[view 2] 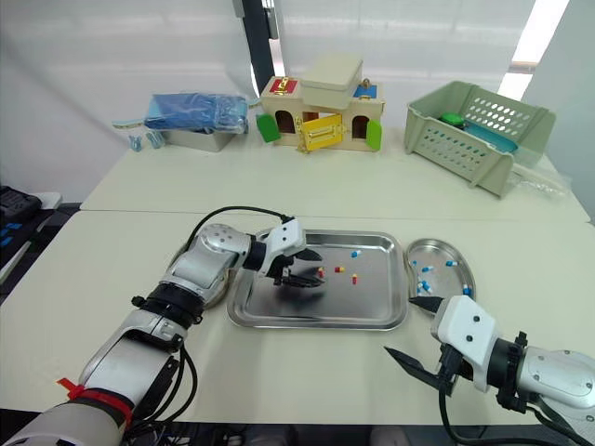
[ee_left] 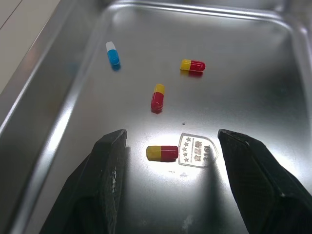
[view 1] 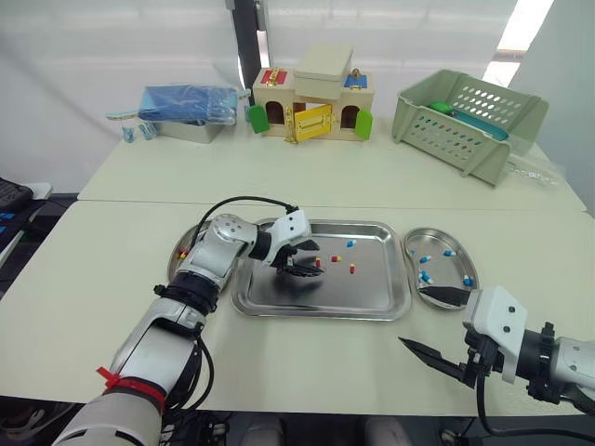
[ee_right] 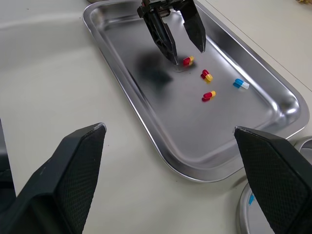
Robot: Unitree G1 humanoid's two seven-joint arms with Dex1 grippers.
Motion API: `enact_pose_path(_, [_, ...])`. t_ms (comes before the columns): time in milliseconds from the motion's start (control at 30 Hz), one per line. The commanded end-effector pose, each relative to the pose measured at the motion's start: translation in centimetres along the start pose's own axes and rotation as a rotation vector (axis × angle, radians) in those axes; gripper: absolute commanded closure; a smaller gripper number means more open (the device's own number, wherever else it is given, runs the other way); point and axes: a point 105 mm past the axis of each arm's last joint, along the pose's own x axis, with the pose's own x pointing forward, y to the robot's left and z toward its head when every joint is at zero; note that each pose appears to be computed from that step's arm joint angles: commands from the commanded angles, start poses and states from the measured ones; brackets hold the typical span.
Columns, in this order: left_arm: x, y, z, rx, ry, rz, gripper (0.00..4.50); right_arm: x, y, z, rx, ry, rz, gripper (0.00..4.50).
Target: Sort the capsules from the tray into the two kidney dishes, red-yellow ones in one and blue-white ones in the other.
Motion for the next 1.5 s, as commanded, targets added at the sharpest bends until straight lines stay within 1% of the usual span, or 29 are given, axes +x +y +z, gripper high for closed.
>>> enact_pose_path(33, [-0.1, 0.7, 0.7, 0.030, -0.012, 0.023, 1.44, 0.1, 0.1, 0.5, -0.041, -0.016, 0.007, 0.06])
enact_pose_path(433, [0.5, 0.3, -0.6, 0.008, 0.019, 0.007, 1.44, 0.4, 0.2, 0.4, -0.046, -0.013, 0.014, 0.06])
enact_pose_path(533, [0.4, 0.1, -1.0, 0.007, 0.029, 0.000, 1.98, 0.5, 0.1, 0.4, -0.048, -0.012, 0.013, 0.06])
enact_pose_path(633, [0.2, -0.1, -1.1, 0.006, 0.032, -0.011, 2.87, 0.5, 0.1, 0.4, -0.048, -0.012, 0.013, 0.06])
enact_pose_path(967, [0.0, -0.2, -1.3, -0.003, 0.029, -0.004, 2.87, 0.7, -0.1, 0.3, -0.056, -0.009, 0.017, 0.06])
enact_pose_path(1067, [0.0, -0.2, -1.4, -0.004, 0.027, 0.000, 3.38, 0.7, -0.2, 0.3, -0.058, -0.009, 0.018, 0.06])
enact_pose_path(1100, [0.0, -0.2, -1.5, -0.004, 0.027, 0.001, 3.69, 0.7, -0.2, 0.3, -0.058, -0.009, 0.018, 0.06])
enact_pose_path(1133, [0.0, -0.2, -1.5, 0.000, 0.027, 0.005, 3.90, 0.7, -0.2, 0.3, -0.059, -0.009, 0.020, 0.06])
enact_pose_path(1367, [-0.3, -0.2, -1.2, -0.002, 0.001, 0.017, 3.90, 0.7, -0.3, 0.2, -0.062, -0.006, 0.024, 0.06])
enact_pose_path(1500, [-1.5, 0.5, 1.1, 0.014, -0.076, 0.065, 3.90, 0.7, -0.2, 0.2, -0.059, -0.006, 0.029, 0.06])
